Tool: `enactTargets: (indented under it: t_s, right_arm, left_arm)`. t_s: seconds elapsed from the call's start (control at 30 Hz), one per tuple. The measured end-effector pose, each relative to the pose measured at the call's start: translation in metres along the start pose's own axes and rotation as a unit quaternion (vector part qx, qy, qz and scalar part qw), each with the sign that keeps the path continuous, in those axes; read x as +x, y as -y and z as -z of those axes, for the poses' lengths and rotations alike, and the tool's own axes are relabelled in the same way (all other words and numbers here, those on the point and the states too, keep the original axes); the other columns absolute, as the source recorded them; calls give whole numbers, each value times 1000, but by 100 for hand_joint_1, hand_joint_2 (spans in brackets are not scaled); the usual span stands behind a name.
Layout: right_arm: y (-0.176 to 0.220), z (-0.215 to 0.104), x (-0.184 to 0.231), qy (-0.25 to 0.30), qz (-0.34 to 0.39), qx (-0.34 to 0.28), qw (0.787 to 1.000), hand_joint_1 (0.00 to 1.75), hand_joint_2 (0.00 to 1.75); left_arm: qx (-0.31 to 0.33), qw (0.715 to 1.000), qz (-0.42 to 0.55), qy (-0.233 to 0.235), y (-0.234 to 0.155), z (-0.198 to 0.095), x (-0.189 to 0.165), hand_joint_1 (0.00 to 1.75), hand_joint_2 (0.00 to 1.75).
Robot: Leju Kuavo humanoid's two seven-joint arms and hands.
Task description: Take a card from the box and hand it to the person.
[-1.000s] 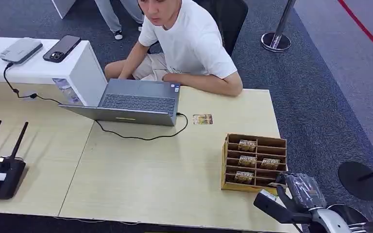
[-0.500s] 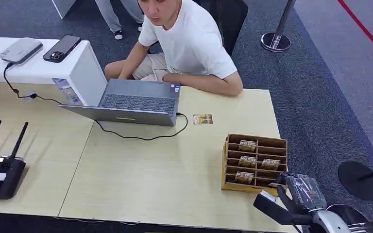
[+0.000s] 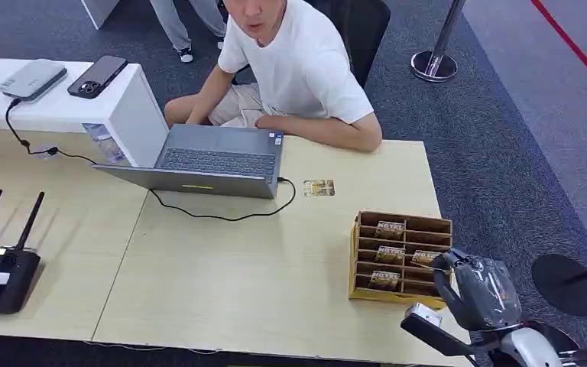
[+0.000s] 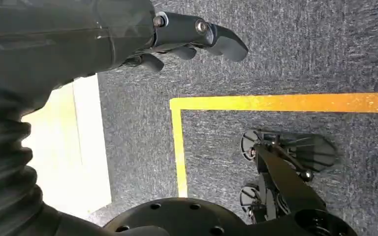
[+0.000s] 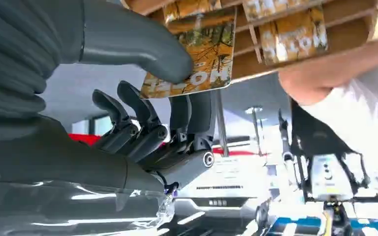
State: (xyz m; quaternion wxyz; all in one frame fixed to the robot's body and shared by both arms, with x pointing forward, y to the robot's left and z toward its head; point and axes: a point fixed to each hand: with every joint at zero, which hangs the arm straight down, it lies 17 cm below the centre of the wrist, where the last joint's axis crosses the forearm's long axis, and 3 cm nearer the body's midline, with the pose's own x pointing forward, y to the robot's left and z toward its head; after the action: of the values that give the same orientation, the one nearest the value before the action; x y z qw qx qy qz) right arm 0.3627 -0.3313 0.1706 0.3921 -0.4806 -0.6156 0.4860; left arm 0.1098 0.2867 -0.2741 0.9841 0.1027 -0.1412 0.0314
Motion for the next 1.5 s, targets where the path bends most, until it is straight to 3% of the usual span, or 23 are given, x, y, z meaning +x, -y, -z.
enactTargets:
  t_s: [0.33, 0.63, 0.9, 1.13, 1.5]
  right_arm:
    - [34, 18, 29, 62, -8, -83, 995, 155, 175]
    - [43, 73, 83, 110, -25, -177, 978, 155, 175]
    - [42, 115, 119, 121, -25, -219, 968, 155, 175]
    - [37, 153, 129, 116, -50, -228, 966, 155, 175]
    - [12, 194, 142, 111, -81, -193, 972, 155, 175]
  left_arm:
    - [-1, 1000, 2, 4, 1, 0, 3, 0, 175]
    - [-5, 1000, 14, 9, 6, 0, 15, 0, 175]
    - [-8, 1000, 29, 6, 9, 1, 20, 0, 175]
    - [-9, 999, 39, 4, 11, 1, 23, 0, 175]
    - [-11, 999, 40, 4, 14, 0, 26, 0, 175]
